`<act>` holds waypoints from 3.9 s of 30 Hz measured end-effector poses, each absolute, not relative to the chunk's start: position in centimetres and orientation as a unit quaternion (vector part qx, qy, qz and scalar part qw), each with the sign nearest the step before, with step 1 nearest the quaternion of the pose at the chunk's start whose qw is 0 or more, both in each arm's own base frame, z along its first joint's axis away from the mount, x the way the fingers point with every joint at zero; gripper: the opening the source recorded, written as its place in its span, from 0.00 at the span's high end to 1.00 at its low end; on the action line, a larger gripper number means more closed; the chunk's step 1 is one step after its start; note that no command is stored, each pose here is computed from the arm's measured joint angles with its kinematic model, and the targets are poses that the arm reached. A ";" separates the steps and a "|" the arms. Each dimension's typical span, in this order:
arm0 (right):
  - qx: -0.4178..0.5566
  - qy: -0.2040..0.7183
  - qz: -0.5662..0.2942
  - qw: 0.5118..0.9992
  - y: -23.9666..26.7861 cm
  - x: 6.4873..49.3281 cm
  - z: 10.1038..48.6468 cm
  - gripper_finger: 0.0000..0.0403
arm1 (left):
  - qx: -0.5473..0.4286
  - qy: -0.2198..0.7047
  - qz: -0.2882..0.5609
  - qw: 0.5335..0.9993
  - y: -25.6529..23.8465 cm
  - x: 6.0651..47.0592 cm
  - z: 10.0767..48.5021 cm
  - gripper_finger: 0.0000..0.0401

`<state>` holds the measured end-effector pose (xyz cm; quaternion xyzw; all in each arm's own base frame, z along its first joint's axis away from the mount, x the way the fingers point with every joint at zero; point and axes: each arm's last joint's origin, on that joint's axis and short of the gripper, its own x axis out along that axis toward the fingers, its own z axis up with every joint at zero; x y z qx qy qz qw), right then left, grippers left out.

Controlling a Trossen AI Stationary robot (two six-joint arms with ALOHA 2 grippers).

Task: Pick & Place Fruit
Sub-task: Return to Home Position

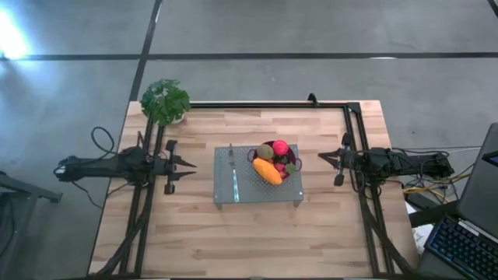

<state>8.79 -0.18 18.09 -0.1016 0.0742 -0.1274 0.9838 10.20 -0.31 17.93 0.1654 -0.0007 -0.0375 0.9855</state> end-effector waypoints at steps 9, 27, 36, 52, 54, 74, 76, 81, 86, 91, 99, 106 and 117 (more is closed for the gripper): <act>-0.102 0.074 -0.127 0.984 -0.2 8.8 18.1 0.98 | 0.143 -0.016 -0.034 0.989 -0.3 9.7 16.8 0.78; -0.102 0.074 -0.128 0.984 -0.2 8.8 18.1 0.98 | 0.142 -0.009 -0.034 0.989 -0.3 9.9 16.7 0.78; -0.102 0.074 -0.128 0.984 -0.2 8.8 18.1 0.98 | 0.142 -0.008 -0.034 0.989 -0.3 9.9 16.6 0.78; 0.011 0.005 -0.075 0.997 -0.3 9.8 16.8 0.98 | 0.141 -0.006 -0.035 0.989 -0.3 9.9 16.6 0.78; -0.010 0.009 -0.040 0.999 -0.3 10.0 16.5 0.98 | 0.141 -0.007 -0.035 0.989 -0.3 9.9 16.6 0.78; -0.015 0.006 -0.028 0.999 -0.7 9.9 16.5 0.98 | 0.141 -0.006 -0.035 0.989 -0.3 9.9 16.6 0.78; -0.012 0.006 -0.028 1.000 -0.7 9.9 16.5 0.98 | 0.141 -0.005 -0.035 0.989 -0.3 9.9 16.6 0.78; -0.015 0.006 -0.027 1.000 -0.7 9.9 16.5 0.98 | 0.141 -0.006 -0.035 0.989 -0.3 9.9 16.6 0.78; -0.011 0.006 -0.027 1.000 -0.7 9.9 16.5 0.98 | 0.141 -0.006 -0.035 0.989 -0.3 9.9 16.6 0.78; -0.016 0.006 -0.027 0.999 -0.7 9.9 16.5 0.98 | 0.141 -0.006 -0.035 0.989 -0.3 9.9 16.6 0.78; -0.016 0.006 -0.027 1.000 -0.7 9.9 16.5 0.98 | 0.142 -0.006 -0.035 0.989 -0.3 9.9 16.6 0.78; -0.014 0.006 -0.026 1.000 -0.7 9.9 16.5 0.98 | 0.142 -0.006 -0.035 0.989 -0.3 9.9 16.6 0.78; -0.016 0.006 -0.027 0.999 -0.7 9.9 16.5 0.98 | 0.142 -0.006 -0.035 0.989 -0.3 9.9 16.6 0.78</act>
